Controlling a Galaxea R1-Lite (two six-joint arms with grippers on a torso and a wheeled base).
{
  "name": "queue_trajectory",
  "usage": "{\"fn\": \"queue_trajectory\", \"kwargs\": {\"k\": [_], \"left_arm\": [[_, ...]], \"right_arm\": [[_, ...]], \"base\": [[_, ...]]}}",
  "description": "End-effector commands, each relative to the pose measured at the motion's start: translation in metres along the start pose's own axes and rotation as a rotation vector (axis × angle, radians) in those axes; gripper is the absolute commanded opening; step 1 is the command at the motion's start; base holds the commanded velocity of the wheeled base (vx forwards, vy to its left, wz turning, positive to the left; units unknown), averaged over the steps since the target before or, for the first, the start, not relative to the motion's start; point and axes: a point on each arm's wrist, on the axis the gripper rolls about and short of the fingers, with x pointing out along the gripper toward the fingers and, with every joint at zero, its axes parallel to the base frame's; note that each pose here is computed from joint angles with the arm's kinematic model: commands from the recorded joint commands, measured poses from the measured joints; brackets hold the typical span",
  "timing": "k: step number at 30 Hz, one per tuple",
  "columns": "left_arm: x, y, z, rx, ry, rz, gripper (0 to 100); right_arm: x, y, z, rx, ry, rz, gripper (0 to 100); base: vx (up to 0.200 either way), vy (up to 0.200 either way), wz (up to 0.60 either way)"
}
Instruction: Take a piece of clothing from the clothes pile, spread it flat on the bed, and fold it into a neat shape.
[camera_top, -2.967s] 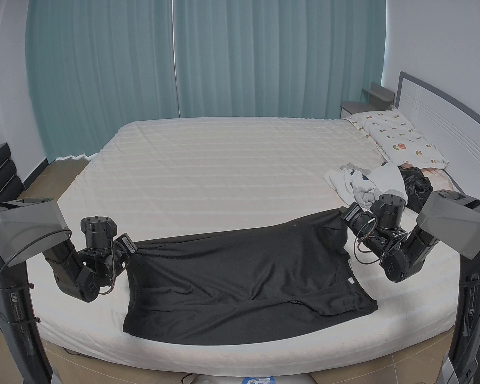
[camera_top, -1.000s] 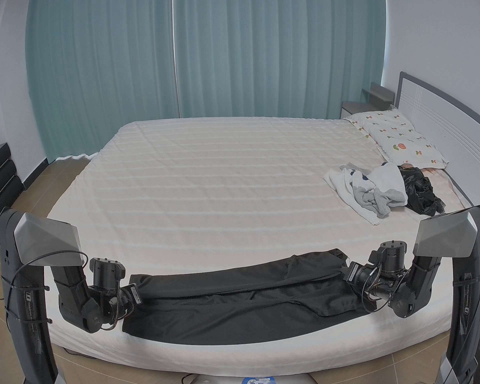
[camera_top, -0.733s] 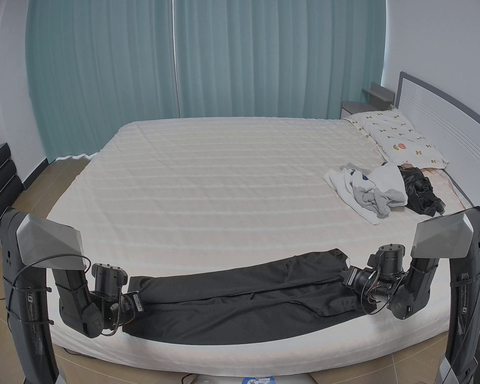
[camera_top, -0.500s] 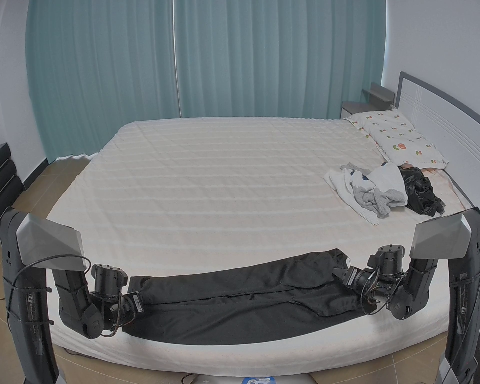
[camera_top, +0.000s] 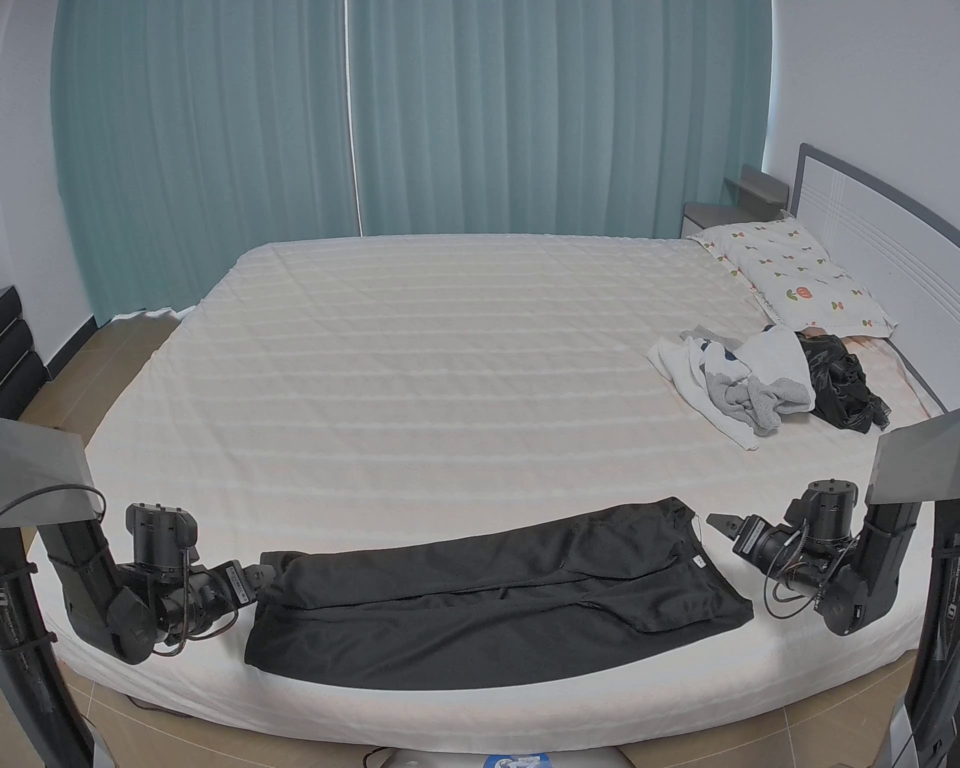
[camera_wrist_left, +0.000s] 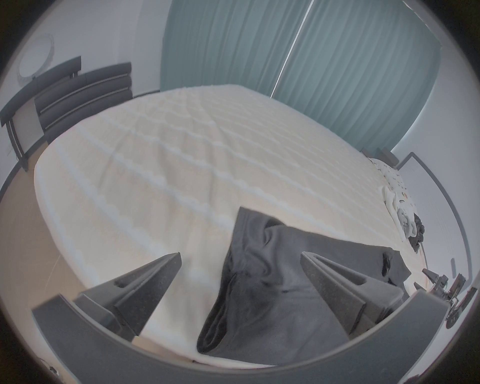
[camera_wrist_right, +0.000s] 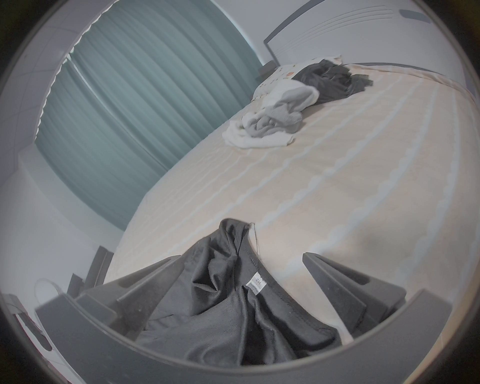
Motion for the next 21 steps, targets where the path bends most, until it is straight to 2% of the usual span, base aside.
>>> {"fn": "queue_trajectory", "kwargs": {"k": [1, 4, 7, 11, 13, 17, 21], "left_arm": [[-0.013, 0.005, 0.010, -0.028, 0.066, -0.045, 100], [0.002, -0.002, 0.015, -0.022, 0.129, -0.066, 100], [0.015, -0.008, 0.013, -0.007, 0.155, -0.064, 100], [0.037, -0.016, 0.001, 0.038, 0.200, -0.051, 100], [0.043, -0.016, -0.003, 0.066, 0.208, -0.033, 100], [0.055, -0.014, -0.017, 0.164, 0.229, 0.025, 100], [0.056, -0.019, -0.019, 0.182, 0.223, 0.023, 100]], "right_arm": [[-0.036, 0.002, 0.013, 0.056, -0.064, 0.016, 100], [-0.051, 0.001, 0.004, 0.079, -0.061, 0.019, 100], [-0.057, -0.002, -0.002, 0.084, -0.044, 0.002, 100], [-0.069, -0.005, -0.012, 0.177, 0.006, -0.025, 100], [-0.069, -0.003, -0.014, 0.197, 0.016, -0.024, 100], [-0.068, -0.001, -0.016, 0.203, 0.025, -0.016, 100], [-0.066, 0.001, -0.018, 0.198, 0.031, -0.006, 100]], "base": [[0.000, 0.000, 0.00], [0.000, 0.000, 0.00], [0.000, 0.000, 0.00], [0.000, 0.000, 0.00], [0.000, 0.000, 0.00], [0.000, 0.000, 0.00], [0.000, 0.000, 0.00]]}}
